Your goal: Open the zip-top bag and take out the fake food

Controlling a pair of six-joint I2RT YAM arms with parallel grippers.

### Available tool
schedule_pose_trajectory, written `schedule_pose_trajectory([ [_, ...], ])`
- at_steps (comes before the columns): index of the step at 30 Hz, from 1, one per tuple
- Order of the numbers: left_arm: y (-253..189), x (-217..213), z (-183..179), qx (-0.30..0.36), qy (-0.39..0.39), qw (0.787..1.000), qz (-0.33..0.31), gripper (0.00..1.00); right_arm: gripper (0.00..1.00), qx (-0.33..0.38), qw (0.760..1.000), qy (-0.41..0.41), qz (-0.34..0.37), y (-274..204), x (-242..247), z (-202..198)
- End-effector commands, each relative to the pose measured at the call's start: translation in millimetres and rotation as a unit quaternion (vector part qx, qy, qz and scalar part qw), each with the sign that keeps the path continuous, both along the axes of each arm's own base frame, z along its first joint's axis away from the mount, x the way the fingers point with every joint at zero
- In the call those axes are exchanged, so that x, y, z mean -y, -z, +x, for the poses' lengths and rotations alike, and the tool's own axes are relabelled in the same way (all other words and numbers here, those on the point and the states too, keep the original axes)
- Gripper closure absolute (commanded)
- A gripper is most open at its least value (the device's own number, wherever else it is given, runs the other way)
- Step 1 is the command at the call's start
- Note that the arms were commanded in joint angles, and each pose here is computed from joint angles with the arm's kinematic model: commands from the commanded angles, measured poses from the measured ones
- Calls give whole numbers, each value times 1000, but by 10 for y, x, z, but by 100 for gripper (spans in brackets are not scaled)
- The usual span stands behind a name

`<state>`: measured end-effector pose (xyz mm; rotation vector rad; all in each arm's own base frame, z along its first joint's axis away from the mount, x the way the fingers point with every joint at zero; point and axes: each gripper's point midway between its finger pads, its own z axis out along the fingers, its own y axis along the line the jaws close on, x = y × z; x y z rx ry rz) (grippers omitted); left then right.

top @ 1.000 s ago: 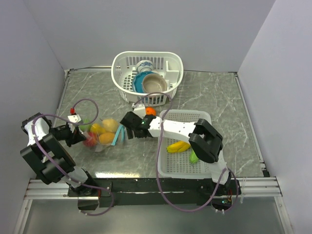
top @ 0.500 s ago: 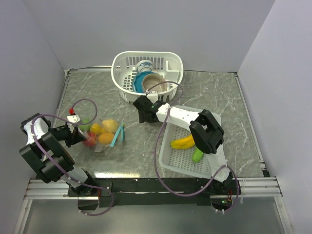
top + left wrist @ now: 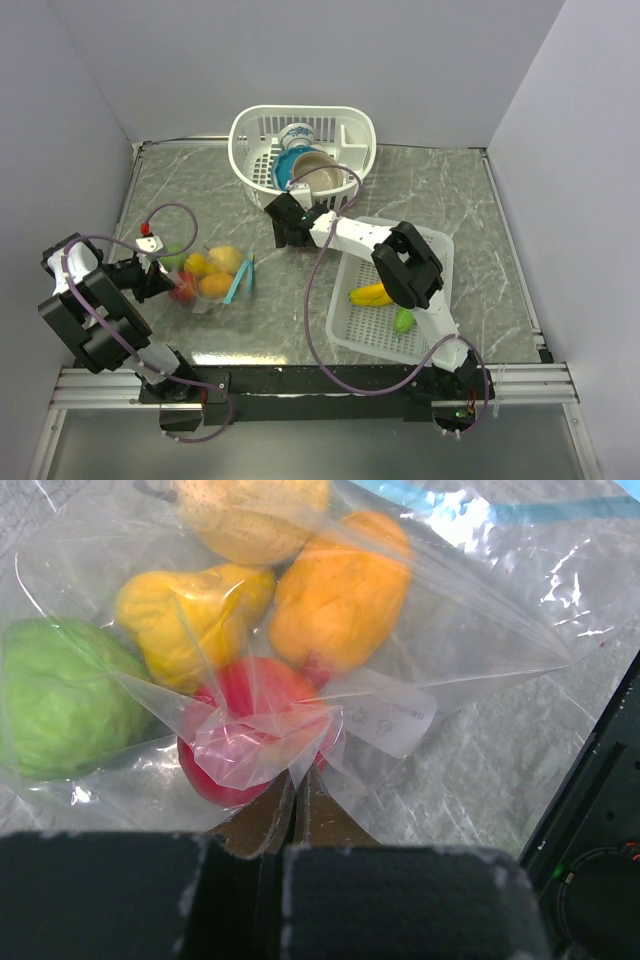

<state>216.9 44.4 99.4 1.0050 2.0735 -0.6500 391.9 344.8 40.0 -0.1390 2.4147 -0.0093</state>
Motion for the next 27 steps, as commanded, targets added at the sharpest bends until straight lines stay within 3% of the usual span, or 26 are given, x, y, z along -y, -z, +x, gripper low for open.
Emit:
schedule_pose_trajectory([
  [1, -6, 57, -70, -6, 7, 1000, -13, 99, 4, 15, 1000, 8, -17, 2, 77, 112],
  [3, 8, 67, -86, -8, 7, 1000, -14, 99, 10, 17, 1000, 8, -23, -9, 102, 113],
  [6, -31, 74, -84, -5, 3, 1000, -11, 99, 28, 24, 1000, 9, -17, -90, 131, 74],
  [7, -60, 83, -76, 0, -1, 1000, -13, 99, 39, 27, 999, 10, -14, -134, 136, 53],
  [10, -208, 132, -58, 27, -11, 1000, -7, 99, 52, 56, 998, -7, -1, -440, 73, -90],
  [16, -724, 299, 38, 93, -39, 995, -6, 99, 57, 142, 990, -12, 13, -1459, 182, -469],
  [19, -925, 433, 42, 117, -33, 992, -10, 99, 57, 146, 988, 16, 40, -1682, 456, -702],
  [24, -1018, 653, -5, 140, -3, 990, -18, 99, 57, 113, 987, 105, 45, -1422, 1127, -1136],
  [27, -986, 734, -28, 127, 8, 991, -29, 99, 52, 80, 985, 149, 46, -1196, 1408, -1380],
])
